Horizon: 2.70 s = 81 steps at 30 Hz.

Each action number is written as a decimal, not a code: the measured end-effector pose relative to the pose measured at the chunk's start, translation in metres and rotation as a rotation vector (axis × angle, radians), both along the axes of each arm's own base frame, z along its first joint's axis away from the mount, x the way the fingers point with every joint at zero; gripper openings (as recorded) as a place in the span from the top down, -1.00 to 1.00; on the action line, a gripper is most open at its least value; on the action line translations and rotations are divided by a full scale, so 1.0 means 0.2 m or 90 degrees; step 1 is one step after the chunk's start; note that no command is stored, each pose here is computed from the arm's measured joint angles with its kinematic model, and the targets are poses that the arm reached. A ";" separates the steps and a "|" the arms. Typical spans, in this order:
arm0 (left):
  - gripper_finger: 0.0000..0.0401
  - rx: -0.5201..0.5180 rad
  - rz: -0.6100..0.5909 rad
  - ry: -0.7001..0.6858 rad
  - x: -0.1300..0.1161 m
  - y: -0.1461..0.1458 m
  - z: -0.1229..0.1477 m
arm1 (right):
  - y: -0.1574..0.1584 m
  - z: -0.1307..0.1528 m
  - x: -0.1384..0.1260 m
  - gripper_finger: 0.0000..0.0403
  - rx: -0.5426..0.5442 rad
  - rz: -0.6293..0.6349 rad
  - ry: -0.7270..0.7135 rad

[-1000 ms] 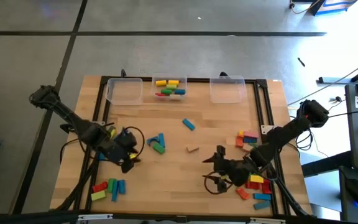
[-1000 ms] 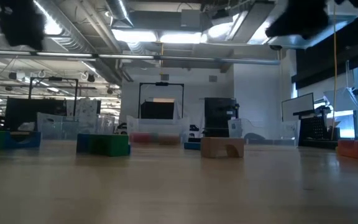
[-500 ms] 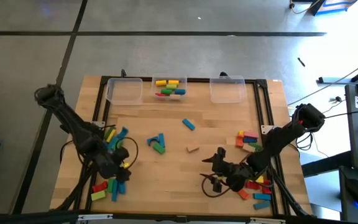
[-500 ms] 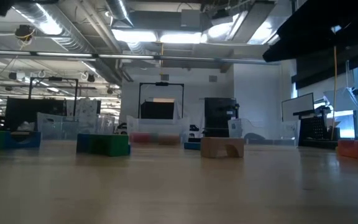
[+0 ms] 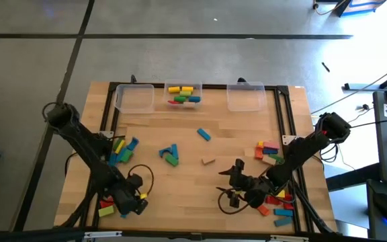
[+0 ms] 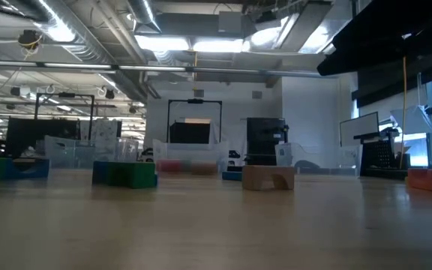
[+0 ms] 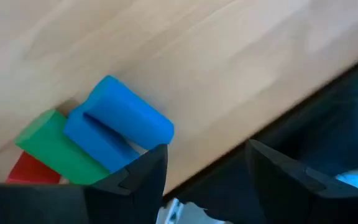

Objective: Sort blocks by size
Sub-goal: Put the blue cylindrical block into the middle transparent bin

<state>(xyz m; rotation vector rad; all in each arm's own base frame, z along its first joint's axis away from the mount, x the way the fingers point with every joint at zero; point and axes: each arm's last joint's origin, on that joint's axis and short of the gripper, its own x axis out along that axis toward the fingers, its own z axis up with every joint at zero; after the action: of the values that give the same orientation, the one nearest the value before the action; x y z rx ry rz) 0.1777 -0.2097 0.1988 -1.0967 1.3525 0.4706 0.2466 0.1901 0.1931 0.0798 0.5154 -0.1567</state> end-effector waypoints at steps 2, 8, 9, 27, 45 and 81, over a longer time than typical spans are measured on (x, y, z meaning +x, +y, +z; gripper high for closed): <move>-0.05 0.007 -0.002 0.037 0.00 -0.02 -0.05 | 0.00 0.00 0.00 -0.39 -0.001 -0.001 -0.001; -0.05 0.032 0.001 0.087 0.01 -0.04 -0.14 | 0.00 0.00 0.00 -0.39 -0.003 -0.005 -0.003; -0.05 0.034 -0.004 0.092 0.01 -0.04 -0.15 | 0.00 0.00 0.00 -0.39 -0.004 -0.005 -0.003; -0.05 0.126 -0.033 0.098 0.02 0.08 -0.24 | 0.00 0.00 0.00 -0.39 -0.005 -0.009 -0.007; 0.32 0.153 -0.121 0.059 0.08 0.09 -0.28 | 0.00 0.00 0.00 -0.39 0.010 -0.016 -0.009; 0.37 0.429 -0.245 -0.249 0.46 0.60 0.23 | -0.13 0.00 0.09 -0.39 0.003 -0.090 -0.017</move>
<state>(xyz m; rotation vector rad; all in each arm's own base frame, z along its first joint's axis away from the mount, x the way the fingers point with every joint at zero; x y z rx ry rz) 0.2705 -0.0888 0.2451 -0.3340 0.9175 0.3598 0.2646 0.1642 0.1939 0.1226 0.4834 -0.2921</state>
